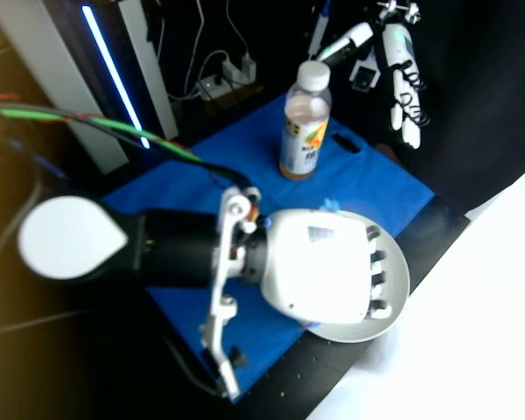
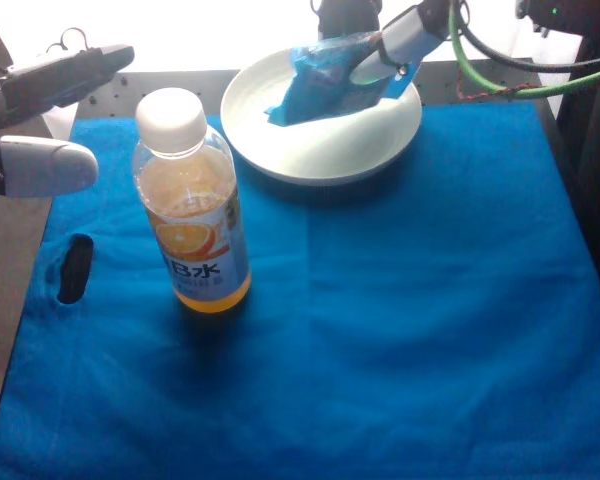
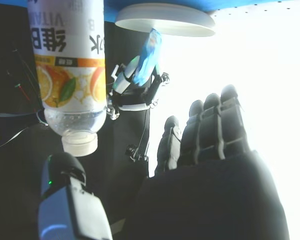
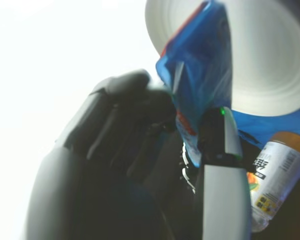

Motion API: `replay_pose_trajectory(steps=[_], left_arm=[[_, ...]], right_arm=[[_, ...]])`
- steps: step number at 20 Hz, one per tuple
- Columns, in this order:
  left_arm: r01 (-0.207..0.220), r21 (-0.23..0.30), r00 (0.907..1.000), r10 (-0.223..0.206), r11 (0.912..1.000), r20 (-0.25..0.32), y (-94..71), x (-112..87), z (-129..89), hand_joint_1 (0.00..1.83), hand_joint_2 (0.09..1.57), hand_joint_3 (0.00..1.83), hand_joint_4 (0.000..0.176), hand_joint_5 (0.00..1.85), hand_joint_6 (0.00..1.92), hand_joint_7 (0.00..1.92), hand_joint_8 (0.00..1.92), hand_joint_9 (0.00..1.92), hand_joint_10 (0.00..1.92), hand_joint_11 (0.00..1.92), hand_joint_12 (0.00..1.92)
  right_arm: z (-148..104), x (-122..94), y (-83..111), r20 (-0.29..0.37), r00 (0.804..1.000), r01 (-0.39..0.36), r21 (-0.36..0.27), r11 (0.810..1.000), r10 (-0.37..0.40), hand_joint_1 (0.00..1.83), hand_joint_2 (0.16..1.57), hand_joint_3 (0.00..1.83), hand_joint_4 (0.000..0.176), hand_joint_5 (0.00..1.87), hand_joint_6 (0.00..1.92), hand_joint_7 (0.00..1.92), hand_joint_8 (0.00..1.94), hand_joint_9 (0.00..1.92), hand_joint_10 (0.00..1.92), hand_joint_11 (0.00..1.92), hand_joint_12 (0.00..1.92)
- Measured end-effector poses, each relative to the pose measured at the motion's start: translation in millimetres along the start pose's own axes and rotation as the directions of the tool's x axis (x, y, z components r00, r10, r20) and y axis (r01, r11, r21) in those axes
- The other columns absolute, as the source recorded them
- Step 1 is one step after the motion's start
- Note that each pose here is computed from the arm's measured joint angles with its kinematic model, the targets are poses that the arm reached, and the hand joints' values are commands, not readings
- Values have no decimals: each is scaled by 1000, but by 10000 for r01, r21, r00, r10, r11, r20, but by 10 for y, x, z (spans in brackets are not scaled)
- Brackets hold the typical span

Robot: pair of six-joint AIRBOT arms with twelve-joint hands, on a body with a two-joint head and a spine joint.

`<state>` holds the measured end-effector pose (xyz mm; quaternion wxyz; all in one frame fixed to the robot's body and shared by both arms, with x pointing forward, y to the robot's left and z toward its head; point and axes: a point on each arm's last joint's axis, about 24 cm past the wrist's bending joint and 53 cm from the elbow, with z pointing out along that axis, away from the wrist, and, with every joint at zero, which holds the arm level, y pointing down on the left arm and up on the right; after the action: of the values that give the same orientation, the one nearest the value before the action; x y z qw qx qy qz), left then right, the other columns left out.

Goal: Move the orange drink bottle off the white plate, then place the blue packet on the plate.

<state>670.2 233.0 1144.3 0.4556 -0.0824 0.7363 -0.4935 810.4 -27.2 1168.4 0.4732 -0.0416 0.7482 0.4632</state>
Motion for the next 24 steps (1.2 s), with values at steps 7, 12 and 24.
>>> replay_pose_trajectory(steps=[7, 12, 24], left_arm=[[93, 93, 10000, -93, 9999, 15, -12, 23, 20, 314, 772, 0, 176, 0, 0, 0, 0, 0, 0, 0, 0], [105, 76, 9999, -105, 9999, 11, -4, 26, 15, 217, 816, 10, 176, 0, 0, 0, 0, 0, 0, 0, 0], [222, 66, 9997, -223, 9997, 117, 0, 2, -12, 300, 796, 2, 176, 0, 0, 0, 0, 0, 0, 0, 0]], right_arm=[[46, 49, 29, -84, 9999, 54, -35, 10000, -55, 1232, 1122, 2, 0, 951, 903, 997, 1098, 971, 958, 720, 1456], [46, 56, 28, -105, 9999, 80, -34, 10000, -80, 1200, 1037, 0, 0, 848, 358, 781, 1052, 753, 1400, 666, 1711], [-10, 90, 80, -258, 9996, -85, -223, 9997, 80, 818, 612, 0, 175, 27, 0, 92, 1, 75, 0, 0, 326]])
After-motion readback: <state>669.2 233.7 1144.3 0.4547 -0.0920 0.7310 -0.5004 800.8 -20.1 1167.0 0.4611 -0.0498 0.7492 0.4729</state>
